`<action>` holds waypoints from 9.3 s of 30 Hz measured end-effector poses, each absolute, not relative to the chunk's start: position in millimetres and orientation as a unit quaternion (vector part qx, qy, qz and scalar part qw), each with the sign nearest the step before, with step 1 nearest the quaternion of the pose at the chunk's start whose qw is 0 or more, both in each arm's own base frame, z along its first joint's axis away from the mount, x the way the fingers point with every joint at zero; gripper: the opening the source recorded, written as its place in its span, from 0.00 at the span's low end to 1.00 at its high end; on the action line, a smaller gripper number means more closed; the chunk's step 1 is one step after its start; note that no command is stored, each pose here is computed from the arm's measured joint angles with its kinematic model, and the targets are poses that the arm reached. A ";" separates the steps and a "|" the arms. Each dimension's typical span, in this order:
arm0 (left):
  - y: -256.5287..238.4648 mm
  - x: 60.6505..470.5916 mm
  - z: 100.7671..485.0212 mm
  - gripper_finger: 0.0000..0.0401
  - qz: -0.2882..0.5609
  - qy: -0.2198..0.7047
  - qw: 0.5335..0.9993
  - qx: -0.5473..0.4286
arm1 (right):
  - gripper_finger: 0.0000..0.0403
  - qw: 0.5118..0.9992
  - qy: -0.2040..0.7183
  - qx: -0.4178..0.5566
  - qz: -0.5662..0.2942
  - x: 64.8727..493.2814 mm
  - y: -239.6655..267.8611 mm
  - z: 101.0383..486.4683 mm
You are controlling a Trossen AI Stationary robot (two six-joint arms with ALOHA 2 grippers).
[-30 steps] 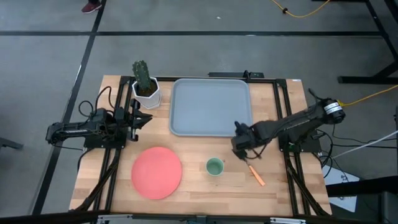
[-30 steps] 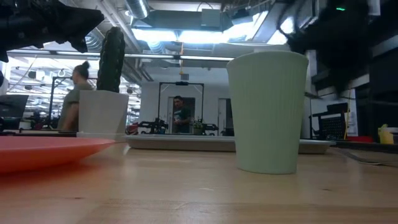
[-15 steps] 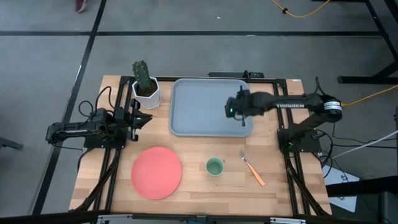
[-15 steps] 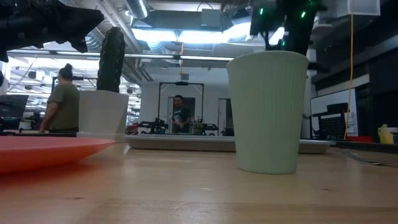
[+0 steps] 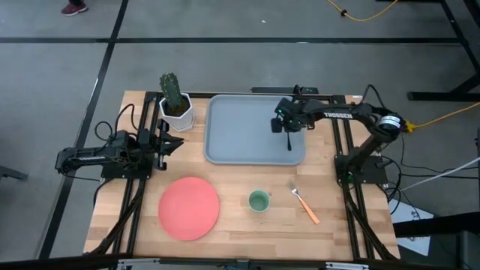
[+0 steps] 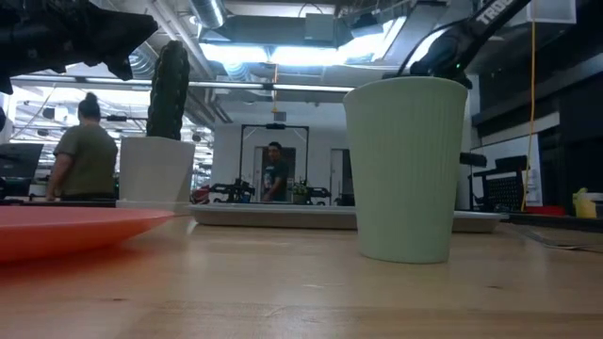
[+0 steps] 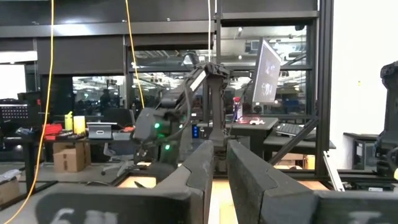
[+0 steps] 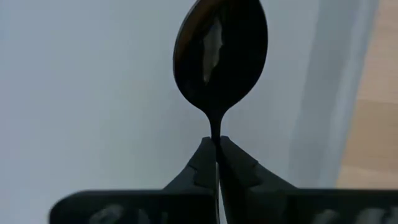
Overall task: Pick and place plate/cup/fork/spoon on tray
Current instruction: Put the black spoon on the gray serving tray, then put the orange fork on the gray serving tray to the right of the black spoon
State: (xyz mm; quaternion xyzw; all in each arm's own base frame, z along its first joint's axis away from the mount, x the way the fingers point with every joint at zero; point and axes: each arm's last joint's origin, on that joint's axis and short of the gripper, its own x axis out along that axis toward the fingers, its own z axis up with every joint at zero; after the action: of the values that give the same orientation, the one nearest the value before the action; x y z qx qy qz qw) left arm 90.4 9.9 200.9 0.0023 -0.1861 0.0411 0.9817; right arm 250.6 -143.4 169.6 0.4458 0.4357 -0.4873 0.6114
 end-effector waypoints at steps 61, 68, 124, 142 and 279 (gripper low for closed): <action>9.1 92.6 194.6 0.10 0.024 -0.152 0.988 0.007 | 0.05 0.614 0.432 0.453 -0.482 257.4 -146.8 159.7; 9.1 92.6 194.6 0.10 0.024 -0.152 0.988 0.007 | 0.05 0.614 0.431 0.448 -0.486 257.0 -147.1 159.6; 9.1 92.6 194.8 0.10 0.024 -0.152 0.988 0.007 | 0.18 0.739 0.507 0.328 -0.299 261.2 36.5 240.4; 9.1 92.6 194.8 0.10 0.024 -0.152 0.988 0.007 | 0.18 0.769 0.494 0.310 -0.262 246.1 149.1 209.1; 9.3 93.3 192.6 0.10 0.026 -0.141 0.990 0.005 | 0.18 0.605 0.390 0.472 -0.508 286.4 -120.0 154.7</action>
State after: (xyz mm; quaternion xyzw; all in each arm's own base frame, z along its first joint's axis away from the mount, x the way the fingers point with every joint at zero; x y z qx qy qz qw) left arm 93.3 9.3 192.6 0.0055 -0.1405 0.0261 0.9897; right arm 286.4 -120.0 154.7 0.4724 0.3901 -0.5083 0.6052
